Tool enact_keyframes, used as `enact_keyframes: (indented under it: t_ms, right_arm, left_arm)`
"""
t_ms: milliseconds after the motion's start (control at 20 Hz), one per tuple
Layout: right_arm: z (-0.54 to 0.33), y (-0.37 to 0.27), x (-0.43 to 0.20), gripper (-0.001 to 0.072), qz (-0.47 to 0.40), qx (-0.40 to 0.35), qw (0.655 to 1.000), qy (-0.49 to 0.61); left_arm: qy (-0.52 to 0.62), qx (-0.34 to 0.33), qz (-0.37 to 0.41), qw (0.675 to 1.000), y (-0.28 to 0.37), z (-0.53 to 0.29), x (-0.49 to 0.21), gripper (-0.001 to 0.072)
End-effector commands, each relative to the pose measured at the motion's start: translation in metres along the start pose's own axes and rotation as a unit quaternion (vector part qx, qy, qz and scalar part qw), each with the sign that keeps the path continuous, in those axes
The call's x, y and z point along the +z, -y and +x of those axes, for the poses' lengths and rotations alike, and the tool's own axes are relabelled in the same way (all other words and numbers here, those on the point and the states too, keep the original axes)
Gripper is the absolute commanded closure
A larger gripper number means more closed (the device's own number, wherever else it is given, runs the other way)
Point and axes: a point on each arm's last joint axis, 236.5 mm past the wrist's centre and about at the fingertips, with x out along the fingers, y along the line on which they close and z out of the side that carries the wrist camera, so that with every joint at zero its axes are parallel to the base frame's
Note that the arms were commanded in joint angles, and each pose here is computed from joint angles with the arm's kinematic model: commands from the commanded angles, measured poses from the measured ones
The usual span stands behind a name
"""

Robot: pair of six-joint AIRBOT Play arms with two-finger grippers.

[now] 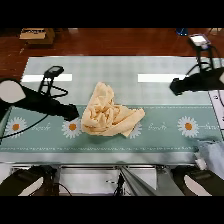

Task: Fold the shirts.

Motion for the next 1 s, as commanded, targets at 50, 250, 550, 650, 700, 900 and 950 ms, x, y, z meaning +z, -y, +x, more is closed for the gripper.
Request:
enact_keyframes:
  t_ms: [50, 250, 550, 650, 700, 900, 950]
  right_arm:
    - [0.013, 0.075, -0.055, 0.0123, 0.117, -0.023, 0.992, -0.05]
    - [0.04, 0.066, -0.094, 0.0123, 0.168, 0.018, 0.982, -0.085]
    - [0.066, 0.001, -0.115, 0.0122, 0.216, 0.144, 0.961, -0.096]
    - [0.073, -0.019, -0.112, 0.0122, 0.249, 0.188, 0.947, -0.08]
    - [0.076, -0.028, -0.109, 0.0123, 0.268, 0.206, 0.939, -0.068]
    - [0.105, -0.08, -0.115, 0.0122, 0.27, 0.246, 0.926, -0.091]
    - [0.114, -0.095, -0.114, 0.0116, 0.268, 0.254, 0.924, -0.096]
  left_arm:
    - [-0.013, -0.125, -0.019, 0.992, 0.043, 0.044, 0.002, -0.001]
    - [-0.038, -0.12, -0.046, 0.991, 0.03, 0.083, 0.007, -0.001]
    - [-0.144, -0.13, -0.059, 0.979, 0.023, 0.121, -0.03, 0.0594]
    - [-0.138, -0.132, -0.047, 0.98, 0.024, 0.118, -0.027, 0.0656]
    - [-0.135, -0.132, -0.044, 0.981, 0.025, 0.116, -0.026, 0.0658]
    - [-0.116, -0.133, -0.031, 0.984, 0.028, 0.105, -0.021, 0.0672]
    - [-0.112, -0.133, -0.029, 0.984, 0.029, 0.103, -0.02, 0.0673]
